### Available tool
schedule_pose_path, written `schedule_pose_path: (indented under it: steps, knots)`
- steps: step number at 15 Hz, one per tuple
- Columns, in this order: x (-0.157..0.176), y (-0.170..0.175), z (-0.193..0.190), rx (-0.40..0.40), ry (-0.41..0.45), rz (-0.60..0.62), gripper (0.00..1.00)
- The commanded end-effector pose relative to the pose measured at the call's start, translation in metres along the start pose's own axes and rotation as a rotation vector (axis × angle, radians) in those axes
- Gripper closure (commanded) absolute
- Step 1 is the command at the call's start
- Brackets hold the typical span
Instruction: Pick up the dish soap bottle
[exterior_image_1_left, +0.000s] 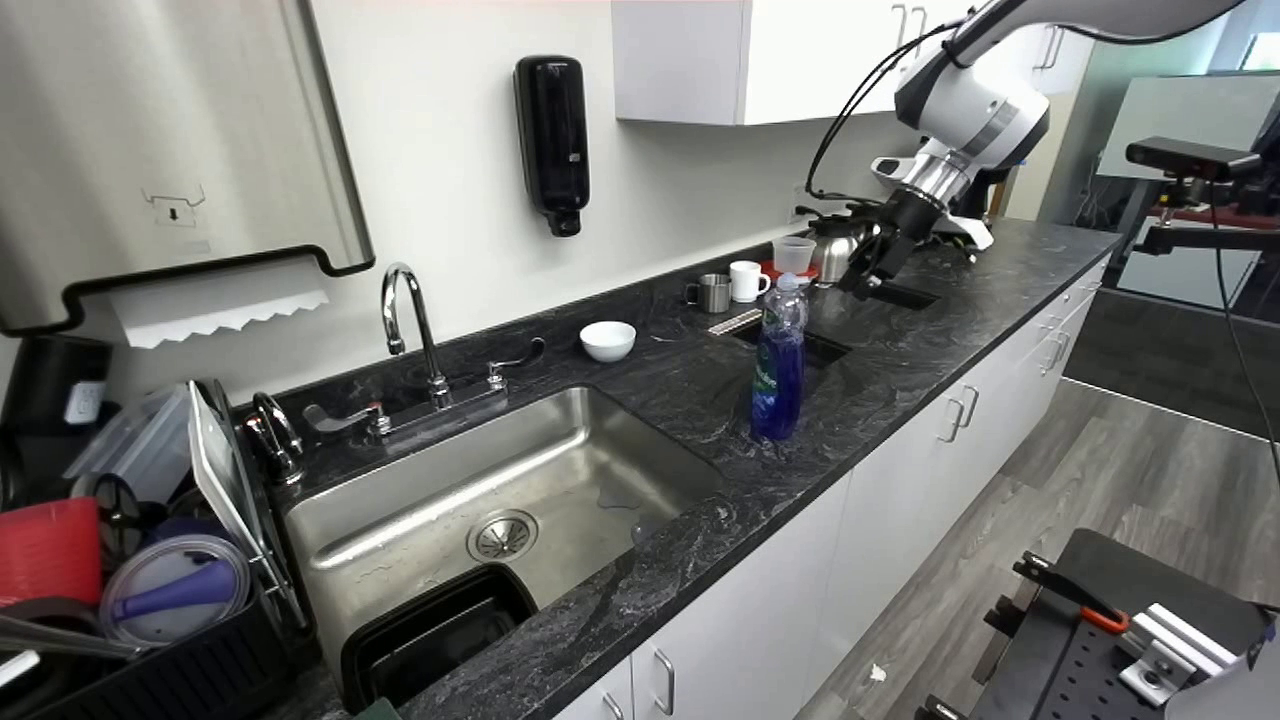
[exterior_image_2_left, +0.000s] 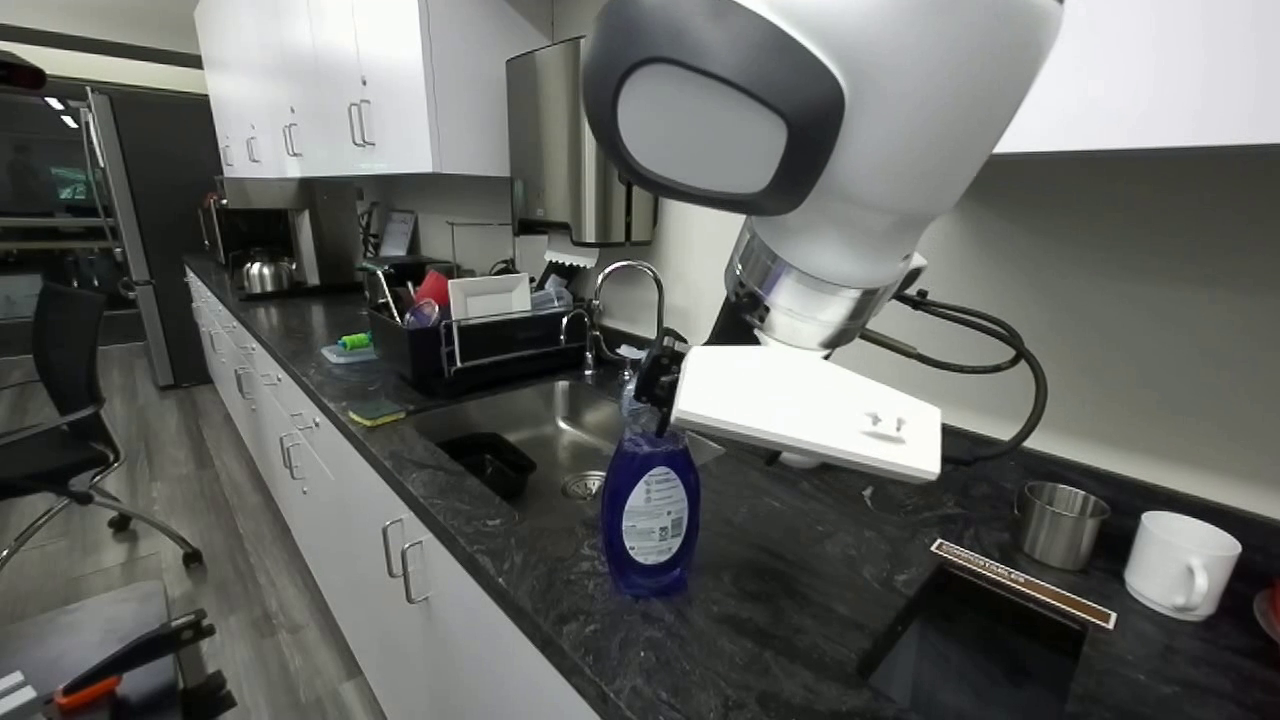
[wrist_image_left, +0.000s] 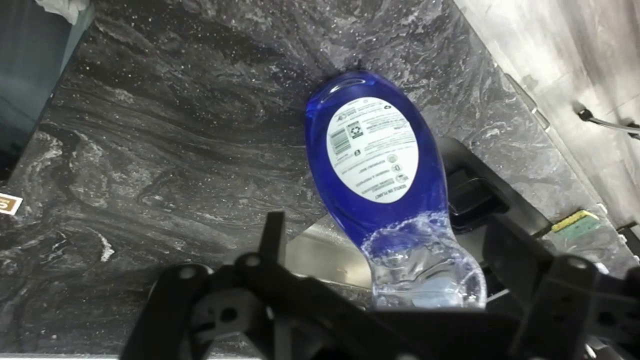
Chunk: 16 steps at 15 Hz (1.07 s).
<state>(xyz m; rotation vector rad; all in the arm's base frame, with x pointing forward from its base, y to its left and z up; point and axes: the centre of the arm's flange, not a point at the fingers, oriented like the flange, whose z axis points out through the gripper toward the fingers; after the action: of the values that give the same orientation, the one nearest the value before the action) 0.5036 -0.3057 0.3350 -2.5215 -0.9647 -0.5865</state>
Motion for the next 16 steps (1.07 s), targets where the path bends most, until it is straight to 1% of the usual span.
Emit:
schedule_pose_path:
  steps: [1, 7, 16]
  knots:
    - [0.000, -0.034, -0.009, -0.035, -0.037, 0.023, 0.00]
    - [0.005, -0.077, -0.015, -0.066, -0.069, 0.054, 0.00]
    - [0.017, -0.135, -0.009, -0.198, -0.111, 0.167, 0.00]
